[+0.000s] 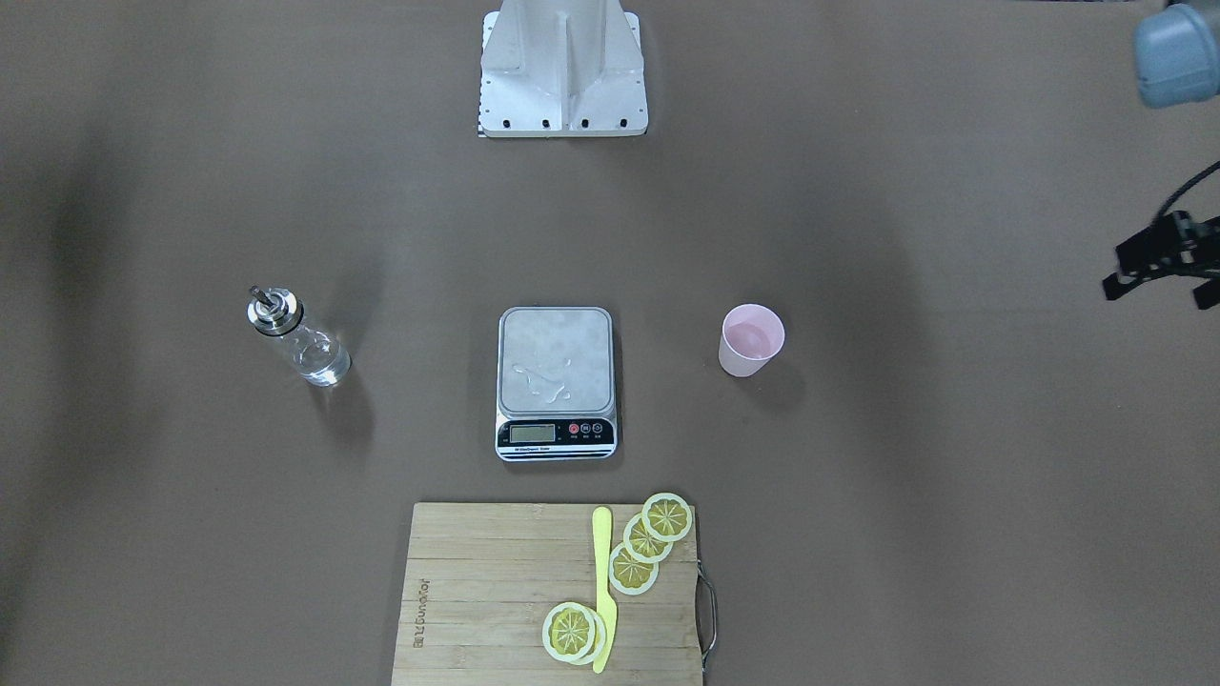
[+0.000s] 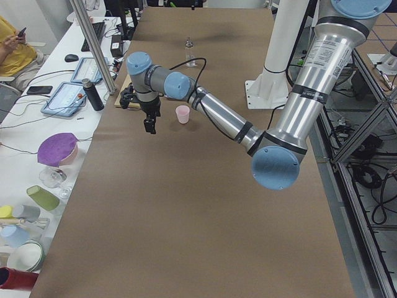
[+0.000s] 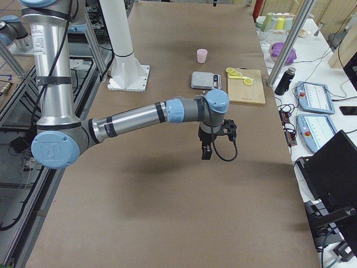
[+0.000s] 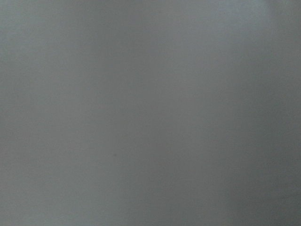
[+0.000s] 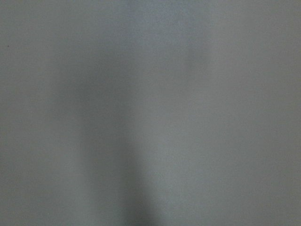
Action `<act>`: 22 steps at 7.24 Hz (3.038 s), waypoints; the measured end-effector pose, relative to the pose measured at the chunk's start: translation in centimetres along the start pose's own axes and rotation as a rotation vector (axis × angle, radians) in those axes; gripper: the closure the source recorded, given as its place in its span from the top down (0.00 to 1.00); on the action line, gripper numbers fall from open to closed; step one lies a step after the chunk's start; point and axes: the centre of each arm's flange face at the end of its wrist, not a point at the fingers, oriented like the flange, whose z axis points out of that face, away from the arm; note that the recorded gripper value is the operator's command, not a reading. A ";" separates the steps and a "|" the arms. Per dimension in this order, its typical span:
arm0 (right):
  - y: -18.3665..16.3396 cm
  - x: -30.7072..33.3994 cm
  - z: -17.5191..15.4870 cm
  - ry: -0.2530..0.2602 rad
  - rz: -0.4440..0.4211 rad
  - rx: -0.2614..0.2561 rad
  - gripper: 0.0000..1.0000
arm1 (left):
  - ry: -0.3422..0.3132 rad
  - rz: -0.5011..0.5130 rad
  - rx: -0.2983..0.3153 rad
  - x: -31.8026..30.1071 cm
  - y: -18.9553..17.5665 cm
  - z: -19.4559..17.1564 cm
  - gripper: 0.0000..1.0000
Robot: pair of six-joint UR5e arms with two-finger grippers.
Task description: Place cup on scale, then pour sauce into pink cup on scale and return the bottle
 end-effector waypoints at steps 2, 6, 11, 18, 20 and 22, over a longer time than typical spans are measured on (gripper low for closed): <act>-0.2 -0.2 -0.2 0.000 -0.001 0.003 1.00 | 0.020 -0.061 -0.050 8.4 0.9 3.2 1.00; -0.3 -0.2 -0.2 0.001 -0.001 0.003 1.00 | 0.017 -0.077 -0.064 16.6 3.2 13.2 0.99; -0.3 -0.1 -0.1 0.004 0.000 0.003 1.00 | 0.017 -0.052 -0.077 18.9 4.8 18.3 0.58; -0.3 -0.1 -0.2 0.005 -0.001 0.005 1.00 | 0.035 -0.033 -0.072 18.5 3.5 21.2 0.04; -0.3 -0.2 -0.2 0.005 -0.002 0.005 1.00 | 0.037 -0.028 -0.072 18.6 3.7 21.2 0.00; -0.4 -0.2 -0.2 0.005 -0.003 0.006 1.00 | 0.044 -0.025 -0.064 19.1 3.8 20.5 0.00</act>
